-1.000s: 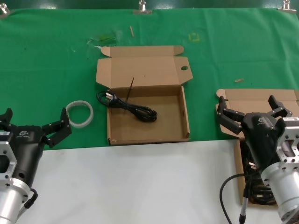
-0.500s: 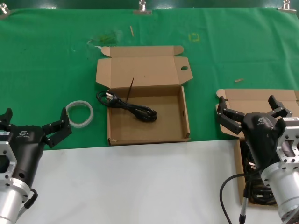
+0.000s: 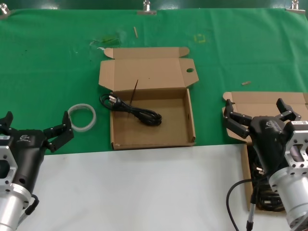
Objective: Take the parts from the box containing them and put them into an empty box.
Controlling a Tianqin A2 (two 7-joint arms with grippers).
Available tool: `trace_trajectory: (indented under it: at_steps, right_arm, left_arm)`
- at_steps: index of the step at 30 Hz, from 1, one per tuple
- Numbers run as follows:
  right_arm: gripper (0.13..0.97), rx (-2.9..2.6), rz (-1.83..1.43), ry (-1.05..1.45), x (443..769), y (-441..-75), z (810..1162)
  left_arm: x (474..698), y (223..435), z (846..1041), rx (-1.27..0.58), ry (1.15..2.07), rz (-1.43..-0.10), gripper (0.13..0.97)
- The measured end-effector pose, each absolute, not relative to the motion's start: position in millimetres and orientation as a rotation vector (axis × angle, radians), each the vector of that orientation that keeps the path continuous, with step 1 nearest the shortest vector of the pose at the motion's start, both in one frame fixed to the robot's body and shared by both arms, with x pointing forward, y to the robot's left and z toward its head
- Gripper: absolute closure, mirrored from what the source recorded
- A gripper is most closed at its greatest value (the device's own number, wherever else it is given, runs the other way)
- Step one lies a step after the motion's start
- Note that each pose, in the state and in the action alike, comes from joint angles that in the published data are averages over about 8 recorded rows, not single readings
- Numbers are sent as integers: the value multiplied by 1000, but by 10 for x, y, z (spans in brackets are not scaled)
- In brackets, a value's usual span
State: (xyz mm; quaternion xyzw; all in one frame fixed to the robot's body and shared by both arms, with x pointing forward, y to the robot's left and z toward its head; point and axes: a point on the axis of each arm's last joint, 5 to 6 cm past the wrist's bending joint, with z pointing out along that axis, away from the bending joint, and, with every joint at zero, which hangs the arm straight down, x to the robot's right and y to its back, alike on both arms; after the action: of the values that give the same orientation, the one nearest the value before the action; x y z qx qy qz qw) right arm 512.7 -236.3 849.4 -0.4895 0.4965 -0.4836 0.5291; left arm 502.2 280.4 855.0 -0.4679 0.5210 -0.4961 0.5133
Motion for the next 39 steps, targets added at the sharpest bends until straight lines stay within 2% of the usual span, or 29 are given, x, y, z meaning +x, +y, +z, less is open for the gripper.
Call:
trace_trajectory:
  at_steps: [39]
  right_arm:
    - [130, -1169, -1155, 1186, 5127, -2363, 8494]
  left_arm:
    - [5022, 2804, 8550, -1125, 1253, -1193, 132]
